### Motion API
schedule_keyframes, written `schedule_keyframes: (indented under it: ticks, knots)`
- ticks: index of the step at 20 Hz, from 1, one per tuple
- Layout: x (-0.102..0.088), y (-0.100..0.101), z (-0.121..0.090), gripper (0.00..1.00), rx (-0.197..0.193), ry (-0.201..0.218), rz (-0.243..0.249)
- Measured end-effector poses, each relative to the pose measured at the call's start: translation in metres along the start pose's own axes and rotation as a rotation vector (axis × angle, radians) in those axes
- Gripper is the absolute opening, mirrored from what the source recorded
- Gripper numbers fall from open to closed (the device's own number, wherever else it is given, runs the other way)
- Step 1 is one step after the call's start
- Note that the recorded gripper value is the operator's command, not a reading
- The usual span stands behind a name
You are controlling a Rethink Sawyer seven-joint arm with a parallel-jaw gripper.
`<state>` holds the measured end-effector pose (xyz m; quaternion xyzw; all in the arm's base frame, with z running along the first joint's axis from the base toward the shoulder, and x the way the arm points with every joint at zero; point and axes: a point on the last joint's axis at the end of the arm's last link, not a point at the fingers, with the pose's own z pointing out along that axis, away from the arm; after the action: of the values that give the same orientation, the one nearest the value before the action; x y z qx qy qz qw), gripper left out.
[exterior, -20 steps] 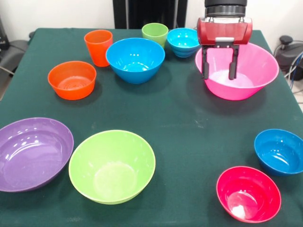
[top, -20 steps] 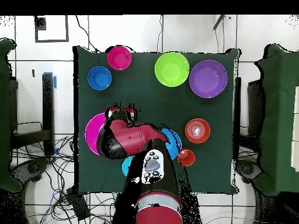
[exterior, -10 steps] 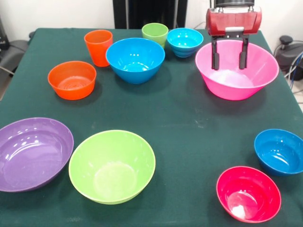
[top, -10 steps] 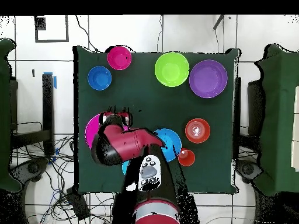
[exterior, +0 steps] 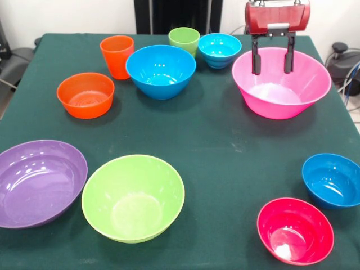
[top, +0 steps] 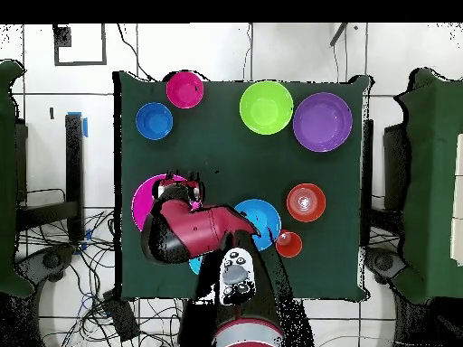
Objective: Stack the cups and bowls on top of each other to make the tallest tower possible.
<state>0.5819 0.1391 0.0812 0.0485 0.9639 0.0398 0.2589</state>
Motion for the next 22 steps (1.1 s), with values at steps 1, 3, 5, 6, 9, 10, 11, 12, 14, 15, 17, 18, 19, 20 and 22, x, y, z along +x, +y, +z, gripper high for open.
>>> schedule_keyframes:
  ticks: [1,3,5,6,9,10,11,12,14,15,17,18,19,20,22]
  knots:
    - [0.001,-0.001,0.000,1.00,-0.002,0.003,0.004]
    - [0.003,-0.003,-0.001,1.00,-0.008,0.011,0.015]
    - [0.005,-0.007,-0.001,1.00,-0.012,0.020,0.031]
    - [0.006,-0.009,-0.001,1.00,-0.013,0.023,0.035]
    - [0.009,-0.014,-0.002,1.00,-0.013,0.033,0.046]
    - [0.010,-0.014,-0.002,1.00,-0.013,0.035,0.048]
    - [0.011,-0.015,-0.002,1.00,-0.013,0.038,0.051]
    - [0.012,-0.015,-0.002,1.00,-0.014,0.040,0.052]
    - [0.015,-0.014,-0.002,1.00,-0.017,0.046,0.053]
    - [0.016,-0.013,-0.003,1.00,-0.020,0.048,0.052]
    - [0.018,-0.010,-0.004,1.00,-0.025,0.053,0.051]
    - [0.019,-0.009,-0.004,1.00,-0.027,0.054,0.050]
    - [0.019,-0.008,-0.004,1.00,-0.028,0.054,0.050]
    - [0.019,-0.008,-0.004,1.00,-0.029,0.054,0.049]
    - [0.019,-0.007,-0.004,1.00,-0.030,0.054,0.048]
